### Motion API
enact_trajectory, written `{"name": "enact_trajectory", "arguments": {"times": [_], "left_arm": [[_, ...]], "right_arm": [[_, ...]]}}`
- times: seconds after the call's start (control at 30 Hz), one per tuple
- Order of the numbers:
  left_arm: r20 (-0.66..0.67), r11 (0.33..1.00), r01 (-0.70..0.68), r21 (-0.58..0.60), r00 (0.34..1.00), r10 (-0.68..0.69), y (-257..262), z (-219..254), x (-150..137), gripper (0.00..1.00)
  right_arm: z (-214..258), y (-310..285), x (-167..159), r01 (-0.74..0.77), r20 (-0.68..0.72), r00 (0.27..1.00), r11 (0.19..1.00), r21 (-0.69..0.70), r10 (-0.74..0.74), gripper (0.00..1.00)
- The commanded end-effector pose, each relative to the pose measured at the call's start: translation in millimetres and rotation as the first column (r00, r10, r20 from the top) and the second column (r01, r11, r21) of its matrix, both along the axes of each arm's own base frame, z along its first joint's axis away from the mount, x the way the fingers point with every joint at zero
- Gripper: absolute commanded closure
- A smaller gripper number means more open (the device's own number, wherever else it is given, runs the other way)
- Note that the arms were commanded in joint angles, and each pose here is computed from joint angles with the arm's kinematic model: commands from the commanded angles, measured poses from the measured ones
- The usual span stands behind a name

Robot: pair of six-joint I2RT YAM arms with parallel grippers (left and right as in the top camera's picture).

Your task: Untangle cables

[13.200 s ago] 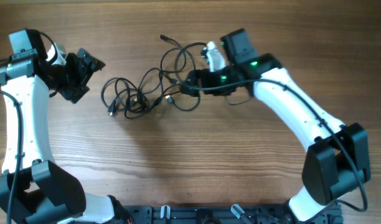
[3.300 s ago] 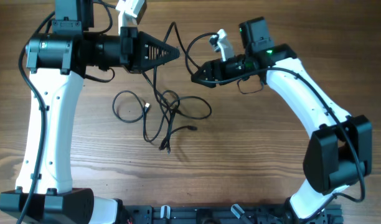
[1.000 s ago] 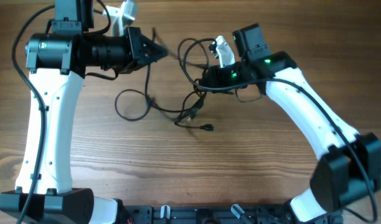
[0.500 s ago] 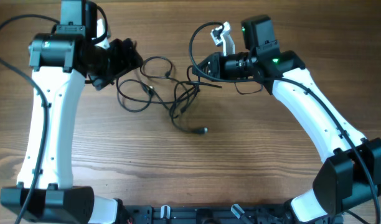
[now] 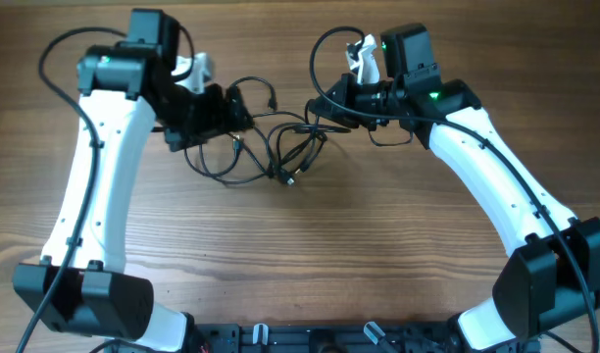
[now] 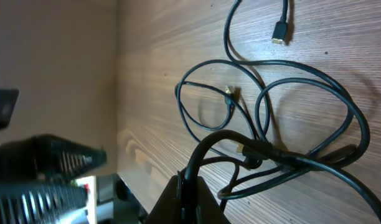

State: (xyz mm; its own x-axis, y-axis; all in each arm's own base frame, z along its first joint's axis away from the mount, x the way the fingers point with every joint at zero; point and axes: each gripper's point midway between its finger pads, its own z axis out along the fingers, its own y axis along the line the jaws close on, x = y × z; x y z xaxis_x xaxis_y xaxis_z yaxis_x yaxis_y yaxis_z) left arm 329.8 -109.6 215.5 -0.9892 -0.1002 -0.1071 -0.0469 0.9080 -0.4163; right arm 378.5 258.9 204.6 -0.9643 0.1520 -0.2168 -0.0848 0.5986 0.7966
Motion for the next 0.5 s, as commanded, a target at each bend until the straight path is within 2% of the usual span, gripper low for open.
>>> {"name": "enact_trajectory", "arguments": {"times": [0.0,0.07,0.23,0.47], "left_arm": [[0.039,0.975,0.220,-0.035,0.975,-0.218,-28,-12,-12,0.24],[0.035,0.968,0.248,-0.027,0.968,-0.247,-35,-24,-15,0.28],[-0.010,0.960,0.279,-0.029,0.960,-0.279,-44,-58,-27,0.28],[0.052,0.949,0.311,-0.058,0.950,-0.308,-60,-96,-22,0.28]], "right_arm": [[14,0,6,0.045,-0.003,0.999,0.999,0.024,-0.045,0.96],[14,-1,6,0.064,-0.024,0.998,0.997,0.032,-0.063,0.96],[15,-4,8,0.079,-0.039,0.996,0.996,0.041,-0.077,0.96],[15,-4,8,0.076,-0.041,0.996,0.996,0.044,-0.075,0.96]]}}
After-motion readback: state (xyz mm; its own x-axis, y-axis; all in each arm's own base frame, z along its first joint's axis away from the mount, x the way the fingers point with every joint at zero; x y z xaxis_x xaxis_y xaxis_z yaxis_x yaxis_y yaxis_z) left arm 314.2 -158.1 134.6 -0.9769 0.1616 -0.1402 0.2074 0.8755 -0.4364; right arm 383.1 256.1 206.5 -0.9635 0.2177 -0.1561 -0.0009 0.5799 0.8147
